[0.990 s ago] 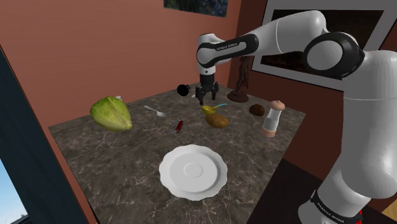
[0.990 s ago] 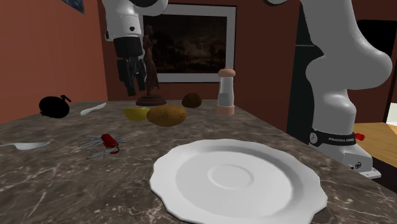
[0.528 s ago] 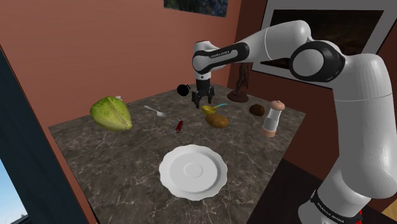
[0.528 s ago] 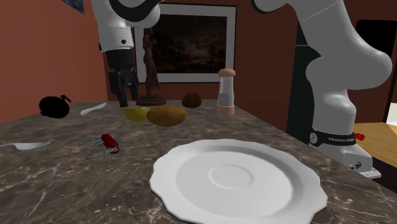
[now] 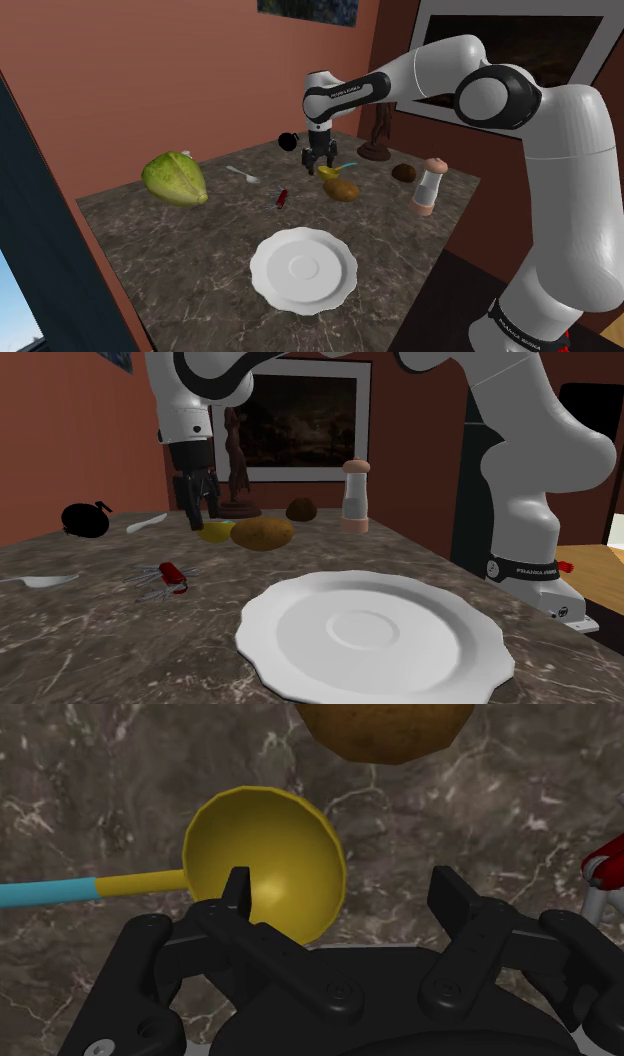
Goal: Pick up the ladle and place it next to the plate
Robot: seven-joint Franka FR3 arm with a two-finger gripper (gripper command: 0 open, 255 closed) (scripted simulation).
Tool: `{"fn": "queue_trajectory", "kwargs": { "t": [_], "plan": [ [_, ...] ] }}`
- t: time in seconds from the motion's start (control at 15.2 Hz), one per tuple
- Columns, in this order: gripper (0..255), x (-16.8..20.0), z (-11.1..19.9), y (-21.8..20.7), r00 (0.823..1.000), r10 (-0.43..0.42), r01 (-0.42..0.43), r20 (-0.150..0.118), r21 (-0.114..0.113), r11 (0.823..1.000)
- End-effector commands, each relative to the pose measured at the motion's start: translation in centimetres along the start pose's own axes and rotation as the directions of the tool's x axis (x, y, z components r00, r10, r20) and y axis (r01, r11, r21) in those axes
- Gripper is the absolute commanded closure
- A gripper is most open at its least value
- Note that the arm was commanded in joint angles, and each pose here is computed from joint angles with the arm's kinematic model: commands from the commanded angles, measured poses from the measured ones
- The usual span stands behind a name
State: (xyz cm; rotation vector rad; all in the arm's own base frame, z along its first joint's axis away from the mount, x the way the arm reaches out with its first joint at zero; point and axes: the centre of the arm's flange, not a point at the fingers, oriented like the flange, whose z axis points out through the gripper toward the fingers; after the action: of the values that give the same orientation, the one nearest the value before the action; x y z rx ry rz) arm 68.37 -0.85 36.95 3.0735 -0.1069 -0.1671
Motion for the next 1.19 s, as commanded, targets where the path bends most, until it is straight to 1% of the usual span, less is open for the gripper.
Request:
{"fn": "queue_trajectory", "kwargs": {
  "t": [0.0, 0.07, 0.13, 0.73, 1.12],
  "plan": [
    [0, 0.0, 0.0, 0.0, 1.0, 0.0, 0.0, 0.0, 0.0, 1.0],
    [0, 0.0, 0.0, 0.0, 1.0, 0.0, 0.0, 0.0, 0.0, 1.0],
    [255, 0.0, 0.0, 0.0, 1.0, 0.0, 0.0, 0.0, 0.0, 1.0],
    [255, 0.0, 0.0, 0.0, 1.0, 0.0, 0.0, 0.0, 0.0, 1.0],
    [255, -0.3, -3.1, 0.2, 1.0, 0.0, 0.0, 0.0, 0.0, 1.0]
  ]
}}
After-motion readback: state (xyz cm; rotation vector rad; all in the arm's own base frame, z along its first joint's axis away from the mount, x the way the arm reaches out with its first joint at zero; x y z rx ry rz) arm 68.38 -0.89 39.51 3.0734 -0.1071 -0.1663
